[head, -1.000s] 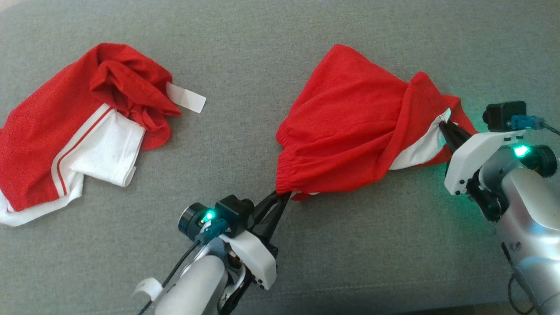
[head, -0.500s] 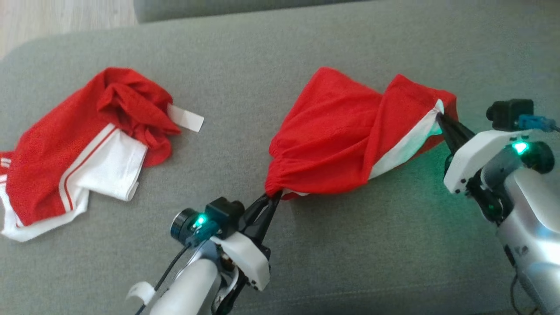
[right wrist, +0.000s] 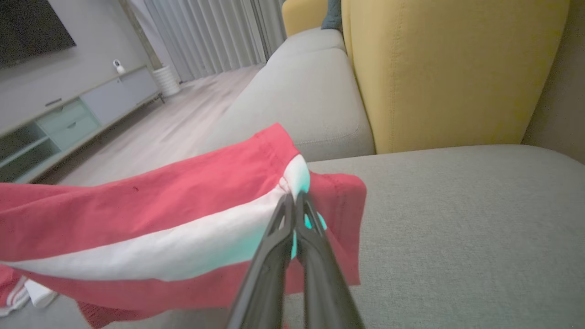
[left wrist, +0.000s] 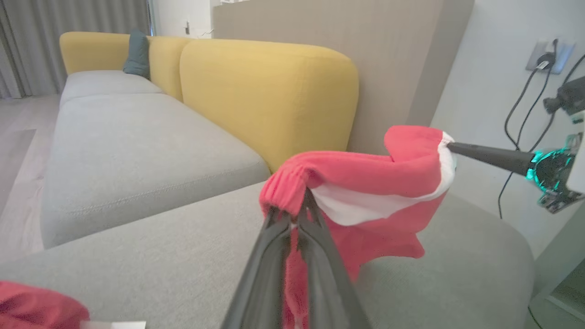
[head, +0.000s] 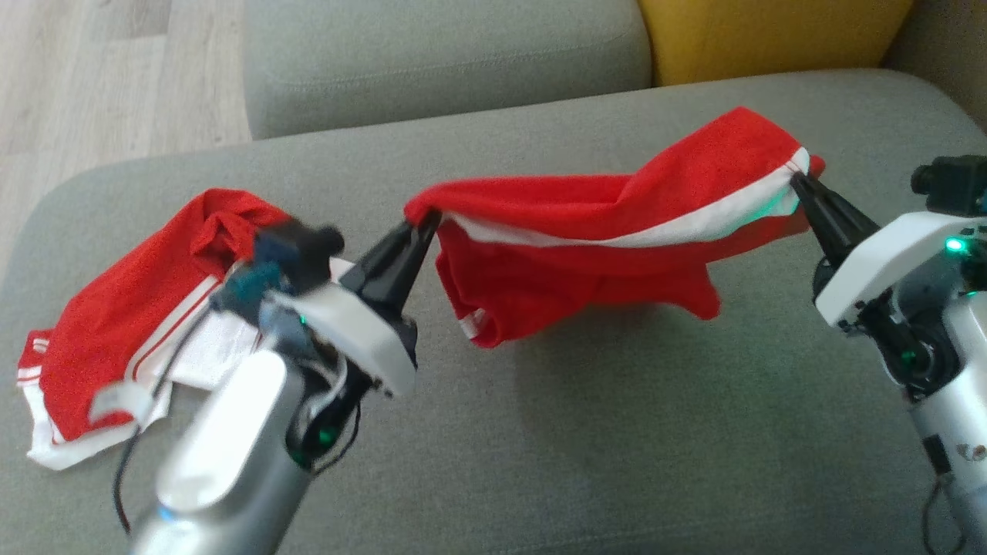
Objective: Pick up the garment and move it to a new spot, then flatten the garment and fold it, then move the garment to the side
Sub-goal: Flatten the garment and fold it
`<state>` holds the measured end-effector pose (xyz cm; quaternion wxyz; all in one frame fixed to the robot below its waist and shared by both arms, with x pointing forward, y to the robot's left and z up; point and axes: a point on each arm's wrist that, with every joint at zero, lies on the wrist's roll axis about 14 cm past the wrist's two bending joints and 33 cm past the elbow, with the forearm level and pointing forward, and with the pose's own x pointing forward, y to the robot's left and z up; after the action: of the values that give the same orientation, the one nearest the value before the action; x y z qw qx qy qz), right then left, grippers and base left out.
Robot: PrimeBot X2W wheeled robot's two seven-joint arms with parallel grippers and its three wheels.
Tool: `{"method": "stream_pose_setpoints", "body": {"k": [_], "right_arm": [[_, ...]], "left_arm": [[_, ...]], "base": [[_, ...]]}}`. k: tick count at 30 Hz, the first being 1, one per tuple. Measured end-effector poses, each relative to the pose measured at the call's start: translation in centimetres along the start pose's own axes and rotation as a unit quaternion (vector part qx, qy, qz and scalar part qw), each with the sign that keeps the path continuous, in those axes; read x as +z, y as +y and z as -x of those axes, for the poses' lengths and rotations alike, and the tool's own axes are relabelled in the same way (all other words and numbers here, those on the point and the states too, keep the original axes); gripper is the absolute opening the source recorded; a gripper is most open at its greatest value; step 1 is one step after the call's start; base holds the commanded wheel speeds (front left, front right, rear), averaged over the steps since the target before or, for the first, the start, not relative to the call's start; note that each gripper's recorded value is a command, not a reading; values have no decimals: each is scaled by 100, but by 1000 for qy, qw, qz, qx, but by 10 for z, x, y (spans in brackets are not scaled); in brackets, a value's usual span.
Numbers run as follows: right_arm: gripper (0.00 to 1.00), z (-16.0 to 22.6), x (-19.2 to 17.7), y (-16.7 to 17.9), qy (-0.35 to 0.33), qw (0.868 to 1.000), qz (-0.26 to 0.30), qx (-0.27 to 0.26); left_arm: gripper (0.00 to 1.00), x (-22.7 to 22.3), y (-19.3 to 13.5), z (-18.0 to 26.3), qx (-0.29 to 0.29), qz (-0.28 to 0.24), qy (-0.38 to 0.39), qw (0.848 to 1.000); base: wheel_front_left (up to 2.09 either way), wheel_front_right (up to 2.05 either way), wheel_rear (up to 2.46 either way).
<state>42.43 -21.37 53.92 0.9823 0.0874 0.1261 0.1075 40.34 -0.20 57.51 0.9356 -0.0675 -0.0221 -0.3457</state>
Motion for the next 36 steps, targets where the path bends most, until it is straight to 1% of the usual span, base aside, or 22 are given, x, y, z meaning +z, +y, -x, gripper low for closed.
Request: {"method": "stream_pose_setpoints", "body": {"k": [3, 5, 7, 10, 12, 13, 17, 20, 24, 27, 32, 34, 36], "right_arm": [[0, 2, 16, 12, -31, 999, -23, 14], [0, 4, 34, 18, -67, 997, -30, 19], [0, 6, 51, 20, -103, 993, -48, 19], [0, 5, 65, 36, -117, 991, -46, 37], [0, 6, 77, 44, -135, 989, -44, 47], [0, 8, 86, 46, -155, 985, -49, 50], [0, 9, 100, 53, -174, 980, -74, 59], [0, 9, 99, 55, -168, 982, -58, 59], [0, 7, 96, 59, -154, 984, -56, 65], [0, 5, 93, 62, -148, 985, -50, 67], [0, -7, 80, 55, -122, 990, -45, 54], [0, -18, 73, 53, -106, 992, -48, 47], [0, -32, 74, 53, -96, 994, -43, 41]], "left_arm": [[0, 32, -3, -6, -12, -3, -20, 1000], [0, 57, 0, -11, -16, -15, -36, 999], [0, 85, 4, -15, -15, -22, -60, 998], [0, 118, 5, -20, -15, -19, -87, 996], [0, 127, 8, -21, -12, -20, -91, 996], [0, 129, 9, -21, -9, -11, -91, 996], [0, 123, 9, -18, -11, 4, -68, 998], [0, 124, 12, -16, -2, 13, -72, 997], [0, 121, 9, -13, -8, 18, -65, 998], [0, 102, 8, -10, -8, 27, -39, 999], [0, 77, 29, -11, 14, 35, 6, 999], [0, 63, 41, -16, 25, 48, 30, 998], [0, 55, 54, -25, 38, 44, 49, 997]], "base": [[0, 0, 0], [0, 0, 0], [0, 0, 0], [0, 0, 0], [0, 0, 0], [0, 0, 0], [0, 0, 0], [0, 0, 0], [0, 0, 0], [0, 0, 0], [0, 0, 0], [0, 0, 0], [0, 0, 0]]}}
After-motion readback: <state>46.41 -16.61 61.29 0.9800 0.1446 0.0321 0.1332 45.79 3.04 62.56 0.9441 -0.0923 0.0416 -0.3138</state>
